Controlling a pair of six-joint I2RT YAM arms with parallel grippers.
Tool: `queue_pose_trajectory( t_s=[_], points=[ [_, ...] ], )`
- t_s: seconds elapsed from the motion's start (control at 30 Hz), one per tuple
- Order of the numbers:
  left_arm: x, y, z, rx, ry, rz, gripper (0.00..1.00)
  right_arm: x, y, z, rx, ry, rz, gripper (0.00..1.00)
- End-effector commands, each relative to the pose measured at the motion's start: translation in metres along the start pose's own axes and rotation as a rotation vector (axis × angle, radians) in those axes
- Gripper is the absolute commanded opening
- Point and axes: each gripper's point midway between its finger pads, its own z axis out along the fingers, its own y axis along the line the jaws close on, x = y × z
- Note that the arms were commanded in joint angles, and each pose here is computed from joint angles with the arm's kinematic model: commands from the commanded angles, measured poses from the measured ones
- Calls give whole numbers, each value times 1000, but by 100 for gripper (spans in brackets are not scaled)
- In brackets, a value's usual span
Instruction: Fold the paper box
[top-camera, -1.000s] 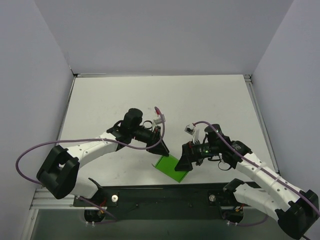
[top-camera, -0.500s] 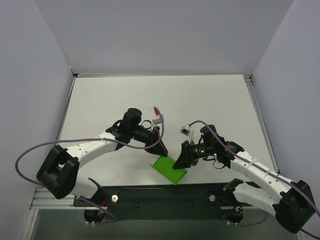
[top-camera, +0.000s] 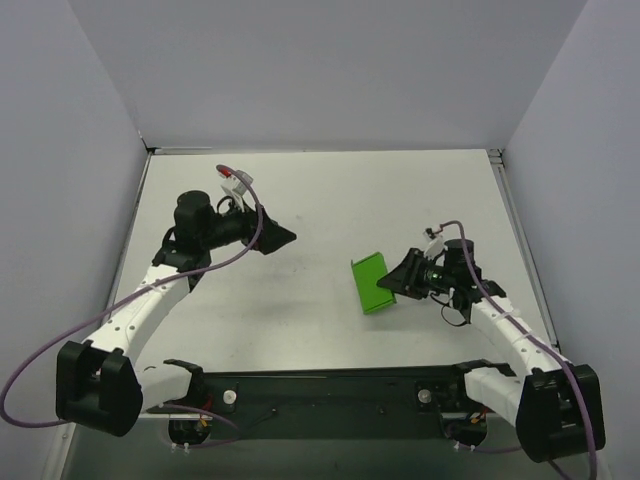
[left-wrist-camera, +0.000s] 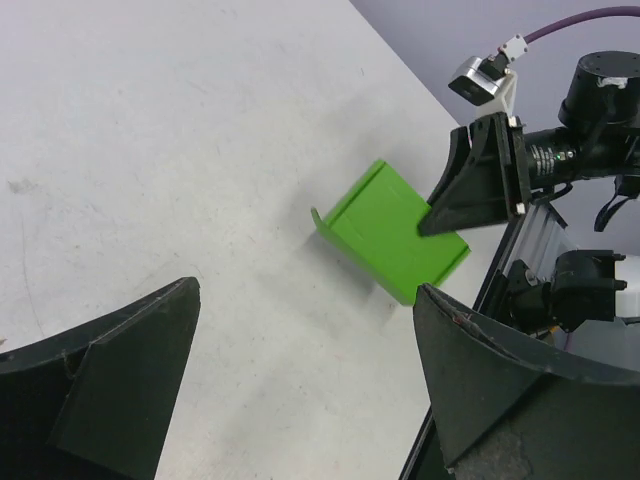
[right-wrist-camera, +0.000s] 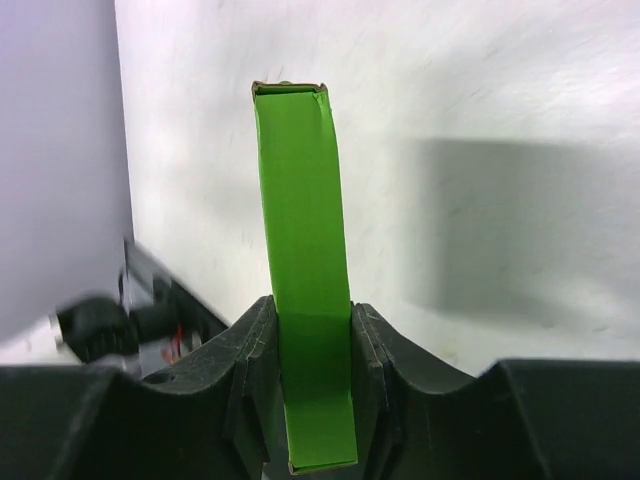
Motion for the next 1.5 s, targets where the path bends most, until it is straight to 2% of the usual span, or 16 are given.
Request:
queue_pose_trajectory(
  t_s=[0.0, 0.1, 0.2, 0.37, 0.4, 0.47, 0.5, 0.6, 0.67, 0.83, 1.03, 1.2, 1.3, 1.47],
  points=[
    [-12, 4, -8, -81, -45, 44, 97, -58, -44, -9, 115, -230, 186, 16],
    [-10, 4, -9, -83, -37, 41, 97, -90, -77, -17, 175, -303, 250, 16],
    [-9, 3, -11, -85, -34, 47, 97, -114, -105, -16, 221, -315, 287, 16],
    [-6, 10, -20, -160, -21, 68, 97, -127, -151, -6, 310, -301, 361, 20],
    [-7, 9, -21, -164, -28, 74, 97, -129, -158, -7, 332, -304, 364, 27],
    [-7, 10, -22, -172, -25, 78, 97, -129, -171, -6, 384, -313, 375, 35],
    [-9, 10, -22, -171, -26, 80, 98, -130, -173, -7, 396, -317, 375, 54],
    [-8, 10, -23, -178, -19, 88, 97, -131, -180, -12, 444, -337, 366, 82],
    [-10, 8, -26, -177, -26, 107, 97, -133, -179, -20, 478, -356, 342, 87],
    [-21, 24, -50, -356, -78, 171, 97, -136, -154, -48, 529, -413, 230, 90],
    [-27, 22, -63, -395, -128, 221, 97, -125, -114, -86, 554, -520, 47, 91],
    [-45, 34, -80, -542, -190, 163, 97, -121, -76, -116, 511, -672, -116, 91],
    [-48, 38, -86, -585, -207, 164, 97, -117, -68, -128, 506, -731, -172, 91],
    [-50, 39, -92, -609, -221, 184, 97, -112, -67, -137, 538, -745, -200, 91]
  ],
)
